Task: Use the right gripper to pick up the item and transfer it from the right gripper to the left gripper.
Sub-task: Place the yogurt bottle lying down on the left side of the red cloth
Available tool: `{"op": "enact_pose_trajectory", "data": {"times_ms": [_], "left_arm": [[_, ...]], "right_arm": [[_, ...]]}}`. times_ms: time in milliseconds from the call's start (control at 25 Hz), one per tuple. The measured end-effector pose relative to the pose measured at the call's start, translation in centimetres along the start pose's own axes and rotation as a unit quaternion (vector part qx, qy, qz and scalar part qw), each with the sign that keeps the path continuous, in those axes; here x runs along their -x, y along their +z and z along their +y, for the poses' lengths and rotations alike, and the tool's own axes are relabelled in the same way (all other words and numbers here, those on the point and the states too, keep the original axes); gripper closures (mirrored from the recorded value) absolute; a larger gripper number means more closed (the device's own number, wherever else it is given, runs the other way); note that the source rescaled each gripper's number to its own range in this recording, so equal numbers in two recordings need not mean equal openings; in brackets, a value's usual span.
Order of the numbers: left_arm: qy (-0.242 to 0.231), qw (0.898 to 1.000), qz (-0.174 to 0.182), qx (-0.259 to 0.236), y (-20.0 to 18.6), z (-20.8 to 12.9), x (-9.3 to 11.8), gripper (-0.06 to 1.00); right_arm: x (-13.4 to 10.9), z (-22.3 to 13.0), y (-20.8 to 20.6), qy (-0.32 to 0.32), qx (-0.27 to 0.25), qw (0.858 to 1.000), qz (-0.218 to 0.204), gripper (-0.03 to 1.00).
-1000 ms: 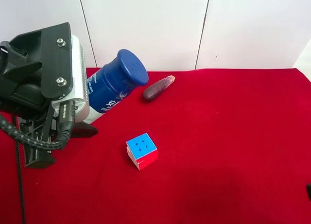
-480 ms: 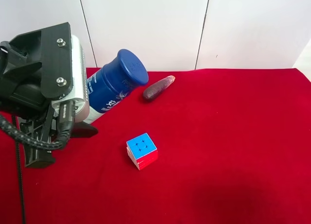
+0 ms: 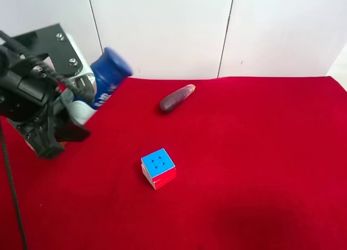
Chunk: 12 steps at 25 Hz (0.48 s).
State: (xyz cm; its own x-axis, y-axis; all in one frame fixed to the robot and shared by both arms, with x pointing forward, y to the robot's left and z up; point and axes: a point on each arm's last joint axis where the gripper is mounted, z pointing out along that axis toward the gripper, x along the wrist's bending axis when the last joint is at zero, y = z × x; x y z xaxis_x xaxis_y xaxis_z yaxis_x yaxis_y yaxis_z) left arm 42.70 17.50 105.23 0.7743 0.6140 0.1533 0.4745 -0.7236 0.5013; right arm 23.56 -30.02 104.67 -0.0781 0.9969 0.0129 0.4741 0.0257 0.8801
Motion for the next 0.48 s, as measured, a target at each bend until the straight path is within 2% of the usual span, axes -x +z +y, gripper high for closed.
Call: {"op": "enact_pose_trajectory", "data": {"times_ms": [200,480], "left_arm": [[-0.111,0.992,0.005,-0.064,2.7,-1.9,-3.7,0.88],[-0.22,0.97,-0.014,-0.106,6.4,-3.6,-6.5,0.88]], "right_arm": [[0.0,0.0,0.0,0.0,0.0,1.0,0.0,-0.03],[0.0,0.0,0.0,0.0,0.0,1.0,0.0,-0.03]]}}
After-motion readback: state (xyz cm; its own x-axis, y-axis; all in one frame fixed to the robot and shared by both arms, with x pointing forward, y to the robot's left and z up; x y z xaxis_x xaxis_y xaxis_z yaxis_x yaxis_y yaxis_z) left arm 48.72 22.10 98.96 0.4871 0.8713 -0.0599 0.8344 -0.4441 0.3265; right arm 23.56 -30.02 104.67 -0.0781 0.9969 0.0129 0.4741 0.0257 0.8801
